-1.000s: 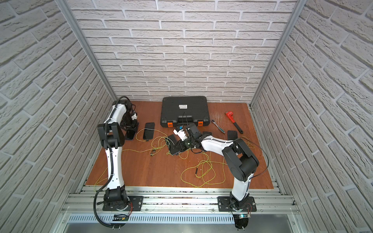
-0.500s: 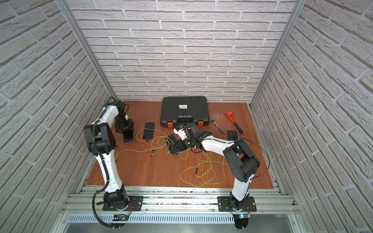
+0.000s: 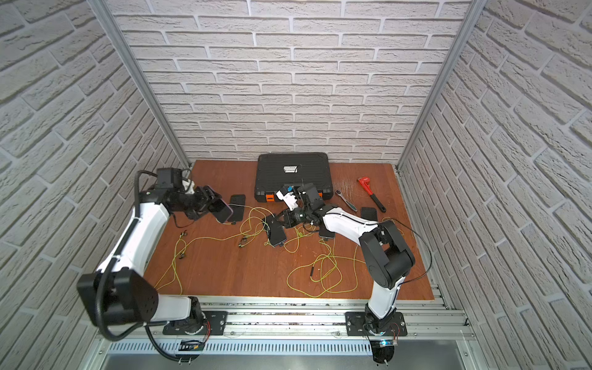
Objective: Plug wired earphones into phones
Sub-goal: Pick up the phone at the center of the board, then insert the wired earphone into the phone.
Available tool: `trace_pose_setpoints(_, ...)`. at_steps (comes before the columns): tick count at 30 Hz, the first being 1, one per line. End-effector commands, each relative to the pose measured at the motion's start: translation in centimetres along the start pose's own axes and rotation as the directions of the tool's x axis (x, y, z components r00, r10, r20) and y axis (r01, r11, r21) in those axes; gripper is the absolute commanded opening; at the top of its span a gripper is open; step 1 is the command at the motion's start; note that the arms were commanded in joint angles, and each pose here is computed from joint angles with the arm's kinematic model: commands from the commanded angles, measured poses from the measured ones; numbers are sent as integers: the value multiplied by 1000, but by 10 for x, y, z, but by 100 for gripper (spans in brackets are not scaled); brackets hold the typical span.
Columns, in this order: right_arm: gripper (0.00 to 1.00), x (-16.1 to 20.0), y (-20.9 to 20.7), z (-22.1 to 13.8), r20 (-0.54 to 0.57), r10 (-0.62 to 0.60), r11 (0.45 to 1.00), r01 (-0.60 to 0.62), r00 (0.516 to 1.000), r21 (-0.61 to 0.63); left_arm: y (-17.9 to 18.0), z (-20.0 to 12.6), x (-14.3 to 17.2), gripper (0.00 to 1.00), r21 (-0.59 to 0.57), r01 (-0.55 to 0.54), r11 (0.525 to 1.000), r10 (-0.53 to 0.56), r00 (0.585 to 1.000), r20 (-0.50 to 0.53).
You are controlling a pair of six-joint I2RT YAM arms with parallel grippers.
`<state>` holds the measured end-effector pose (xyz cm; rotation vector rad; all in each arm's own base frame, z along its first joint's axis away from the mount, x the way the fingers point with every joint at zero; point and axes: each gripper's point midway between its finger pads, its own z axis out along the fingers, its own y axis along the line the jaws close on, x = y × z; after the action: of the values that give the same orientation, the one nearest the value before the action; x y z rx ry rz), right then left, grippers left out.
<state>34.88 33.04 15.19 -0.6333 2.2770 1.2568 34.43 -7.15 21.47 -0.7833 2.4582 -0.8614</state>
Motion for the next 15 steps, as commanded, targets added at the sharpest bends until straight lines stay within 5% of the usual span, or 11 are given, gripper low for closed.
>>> trace_pose_setpoints(1, 6, -21, 25, -6, 103, -14, 989, 28, 995, -144, -54, 6, 20, 29, 259, 125, 958, -118, 992, -44)
trace_pose_setpoints(4, 6, -35, 41, -18, 206, -43, 979, 82, 978, -185, -71, 18, 35, 21, 356, 217, 909, -188, 975, -114)
trace_pose_setpoints(12, 6, -47, 35, -25, 321, -72, 990, 106, 944, -90, -74, 50, 47, 0, 310, 370, 876, -297, 919, -258)
trace_pose_setpoints(15, 6, -45, 49, -24, 376, -101, 983, 150, 921, -105, -72, 55, 46, 0, 331, 441, 835, -361, 891, -277)
